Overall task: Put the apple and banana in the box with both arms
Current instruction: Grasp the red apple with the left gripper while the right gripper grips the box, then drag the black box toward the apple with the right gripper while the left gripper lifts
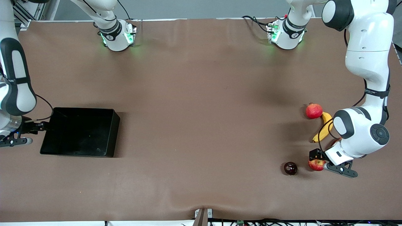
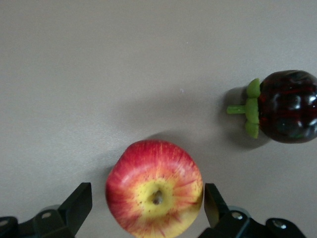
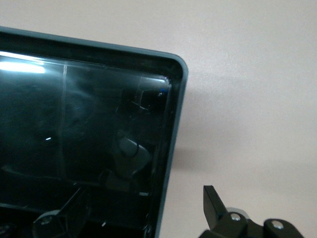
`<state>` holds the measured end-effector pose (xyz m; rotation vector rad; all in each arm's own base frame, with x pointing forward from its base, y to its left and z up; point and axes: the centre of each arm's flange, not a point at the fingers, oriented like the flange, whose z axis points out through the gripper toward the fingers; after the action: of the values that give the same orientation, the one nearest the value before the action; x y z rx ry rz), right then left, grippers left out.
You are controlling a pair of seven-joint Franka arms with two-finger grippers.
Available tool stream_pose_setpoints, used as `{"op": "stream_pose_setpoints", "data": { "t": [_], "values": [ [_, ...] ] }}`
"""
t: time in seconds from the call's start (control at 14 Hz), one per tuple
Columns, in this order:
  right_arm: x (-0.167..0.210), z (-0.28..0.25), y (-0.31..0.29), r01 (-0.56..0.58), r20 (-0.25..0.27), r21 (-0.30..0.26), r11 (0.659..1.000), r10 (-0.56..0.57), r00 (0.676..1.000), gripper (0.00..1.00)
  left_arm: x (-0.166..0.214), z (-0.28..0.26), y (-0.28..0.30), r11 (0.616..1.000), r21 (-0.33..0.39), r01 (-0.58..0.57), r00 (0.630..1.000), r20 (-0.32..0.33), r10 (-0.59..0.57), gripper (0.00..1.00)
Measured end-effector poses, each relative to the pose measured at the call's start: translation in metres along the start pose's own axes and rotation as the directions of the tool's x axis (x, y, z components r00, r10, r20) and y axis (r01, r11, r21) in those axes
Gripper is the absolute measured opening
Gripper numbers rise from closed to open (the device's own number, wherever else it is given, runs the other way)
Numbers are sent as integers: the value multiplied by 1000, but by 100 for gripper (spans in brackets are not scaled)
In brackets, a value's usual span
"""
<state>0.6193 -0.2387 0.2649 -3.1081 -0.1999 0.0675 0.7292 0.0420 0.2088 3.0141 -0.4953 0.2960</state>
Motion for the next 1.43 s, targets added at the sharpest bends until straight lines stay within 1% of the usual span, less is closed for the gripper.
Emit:
{"op": "stream_pose_setpoints", "data": {
  "t": [0.07, 0.21, 0.29, 0.36, 0.57, 0.64, 0.71, 0.86, 0.93, 1.07, 1.21, 1.29, 1.43],
  "values": [
    [-1, 14, 5, 3, -1, -1, 1000, -3, 1000, 100, 0, 2, 0, 1000, -3, 6, 1000, -3, -6, 100],
    [-4, 39, 13, 1, 4, 5, 1000, -1, 1000, 100, 0, 2, 1, 1000, -4, 8, 1000, -7, -8, 97],
    [-5, 48, 15, -1, 7, 12, 1000, 1, 1000, 100, 1, 2, 2, 1000, -4, 7, 1000, -10, -7, 89],
    [-5, 51, 14, -2, 10, 16, 1000, 2, 1000, 93, 3, 1, 2, 1000, -4, 6, 1000, -14, -6, 80],
    [-2, 50, 13, 0, 5, 17, 1000, 0, 1000, 59, 4, 0, 3, 1000, -4, 10, 1000, -16, -10, 79],
    [-2, 49, 13, 1, 4, 17, 1000, -1, 1000, 49, 5, -2, 3, 1000, -4, 15, 1000, -19, -15, 79],
    [-2, 49, 13, 2, 3, 17, 1000, -2, 1000, 37, 7, -6, 2, 1000, -6, 21, 1000, -19, -21, 79],
    [-1, 49, 13, 4, 4, 19, 1000, -4, 1000, 17, 13, -26, 5, 997, -25, 67, 998, 2, -67, 79],
    [0, 48, 11, -1, -2, 22, 1000, 1, 1000, 5, 16, -43, 7, 994, -37, 98, 995, 19, -98, 79],
    [3, 43, 10, 26, -9, 25, 999, -26, 1000, 4, 21, -80, 15, 988, -57, 141, 989, 49, -139, 79],
    [9, 29, 11, 31, -32, 14, 999, -30, 999, 4, 21, -108, 20, 981, -67, 181, 982, 75, -176, 79],
    [12, 17, 9, 42, -40, 12, 999, -42, 998, 4, 20, -116, 21, 976, -70, 205, 976, 89, -199, 79],
    [23, -15, -12, 81, -53, 29, 996, -79, 995, 4, 19, -131, 24, 965, -70, 254, 963, 113, -245, 79]
  ]
}}
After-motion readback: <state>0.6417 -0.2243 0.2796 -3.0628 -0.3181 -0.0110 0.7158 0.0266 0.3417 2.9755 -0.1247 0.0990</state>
